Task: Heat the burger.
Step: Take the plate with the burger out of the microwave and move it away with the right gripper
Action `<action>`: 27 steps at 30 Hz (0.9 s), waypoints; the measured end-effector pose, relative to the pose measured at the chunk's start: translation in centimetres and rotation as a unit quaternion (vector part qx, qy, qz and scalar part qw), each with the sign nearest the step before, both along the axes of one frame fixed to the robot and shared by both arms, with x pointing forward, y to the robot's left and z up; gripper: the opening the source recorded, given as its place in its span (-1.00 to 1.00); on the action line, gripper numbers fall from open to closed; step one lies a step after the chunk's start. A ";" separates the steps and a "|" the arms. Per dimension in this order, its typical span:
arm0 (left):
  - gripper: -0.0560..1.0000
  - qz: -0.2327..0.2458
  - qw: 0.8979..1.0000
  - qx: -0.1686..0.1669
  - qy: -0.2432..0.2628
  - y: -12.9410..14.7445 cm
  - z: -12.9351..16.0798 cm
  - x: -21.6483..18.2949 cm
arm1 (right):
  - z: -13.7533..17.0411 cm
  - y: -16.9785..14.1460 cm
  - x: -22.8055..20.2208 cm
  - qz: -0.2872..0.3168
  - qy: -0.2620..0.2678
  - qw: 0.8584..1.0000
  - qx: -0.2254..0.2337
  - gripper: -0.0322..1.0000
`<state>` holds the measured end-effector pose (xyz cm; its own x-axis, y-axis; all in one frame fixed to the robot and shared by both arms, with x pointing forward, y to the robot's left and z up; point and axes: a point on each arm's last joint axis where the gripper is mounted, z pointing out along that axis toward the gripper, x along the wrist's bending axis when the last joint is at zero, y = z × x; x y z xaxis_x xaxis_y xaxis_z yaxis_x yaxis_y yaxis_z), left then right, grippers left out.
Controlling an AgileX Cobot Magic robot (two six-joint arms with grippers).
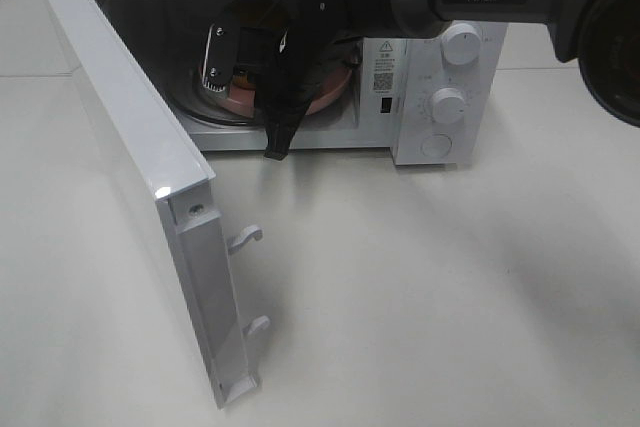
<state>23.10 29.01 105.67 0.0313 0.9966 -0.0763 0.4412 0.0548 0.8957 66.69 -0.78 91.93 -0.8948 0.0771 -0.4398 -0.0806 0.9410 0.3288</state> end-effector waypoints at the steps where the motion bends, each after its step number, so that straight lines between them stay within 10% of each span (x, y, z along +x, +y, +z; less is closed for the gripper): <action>1: 0.94 0.000 1.000 0.000 0.000 0.0 0.0 0.0 | 0.3 -0.1 -0.3 0.009 0.006 1.000 -0.009 -0.80; 27: 0.94 0.000 1.000 0.000 0.000 0.0 0.0 0.0 | 3.2 -2.2 -4.0 0.118 0.042 0.989 -0.075 -0.80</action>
